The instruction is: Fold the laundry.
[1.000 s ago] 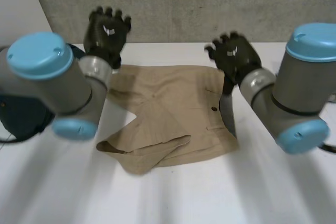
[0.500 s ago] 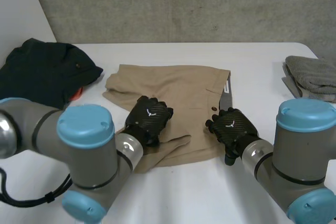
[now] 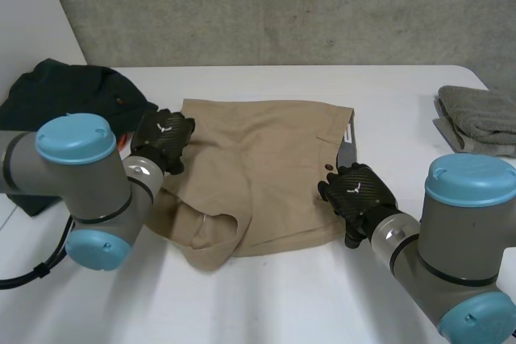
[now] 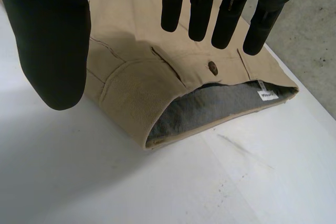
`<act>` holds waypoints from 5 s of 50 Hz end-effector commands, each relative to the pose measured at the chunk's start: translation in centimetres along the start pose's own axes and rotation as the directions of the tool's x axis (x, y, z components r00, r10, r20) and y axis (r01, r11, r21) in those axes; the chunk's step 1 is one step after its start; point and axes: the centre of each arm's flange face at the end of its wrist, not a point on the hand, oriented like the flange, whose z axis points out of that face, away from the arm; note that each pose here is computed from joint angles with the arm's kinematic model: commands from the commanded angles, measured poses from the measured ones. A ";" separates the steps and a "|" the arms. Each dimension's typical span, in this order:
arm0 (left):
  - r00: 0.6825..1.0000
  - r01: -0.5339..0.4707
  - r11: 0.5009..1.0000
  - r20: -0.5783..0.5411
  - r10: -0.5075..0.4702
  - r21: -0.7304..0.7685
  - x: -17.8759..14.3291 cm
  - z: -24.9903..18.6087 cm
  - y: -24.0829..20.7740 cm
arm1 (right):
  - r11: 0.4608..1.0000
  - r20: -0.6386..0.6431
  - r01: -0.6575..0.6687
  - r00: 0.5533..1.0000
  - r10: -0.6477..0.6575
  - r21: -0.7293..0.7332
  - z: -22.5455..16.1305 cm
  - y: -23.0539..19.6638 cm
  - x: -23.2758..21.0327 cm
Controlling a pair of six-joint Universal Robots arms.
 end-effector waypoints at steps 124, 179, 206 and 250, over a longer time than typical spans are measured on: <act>0.990 -0.136 0.975 -0.048 0.130 -0.176 2.1 -11.4 1.3 | 1.000 -0.034 -0.010 0.999 0.011 0.026 1.8 1.9 0.0; 0.985 -0.148 0.953 -0.129 0.118 -0.264 1.8 -16.4 -0.2 | 0.989 -0.079 0.128 0.988 -0.133 -0.073 -6.2 -3.4 3.8; 0.928 -0.292 0.927 -0.304 0.215 -0.236 6.2 -15.5 -1.8 | 0.930 0.037 0.273 0.961 -0.272 -0.245 -6.6 -0.3 4.7; 0.943 -0.252 0.916 -0.294 0.159 -0.313 5.9 -18.0 -1.9 | 0.953 0.001 0.189 0.981 -0.195 -0.237 -5.1 0.6 4.6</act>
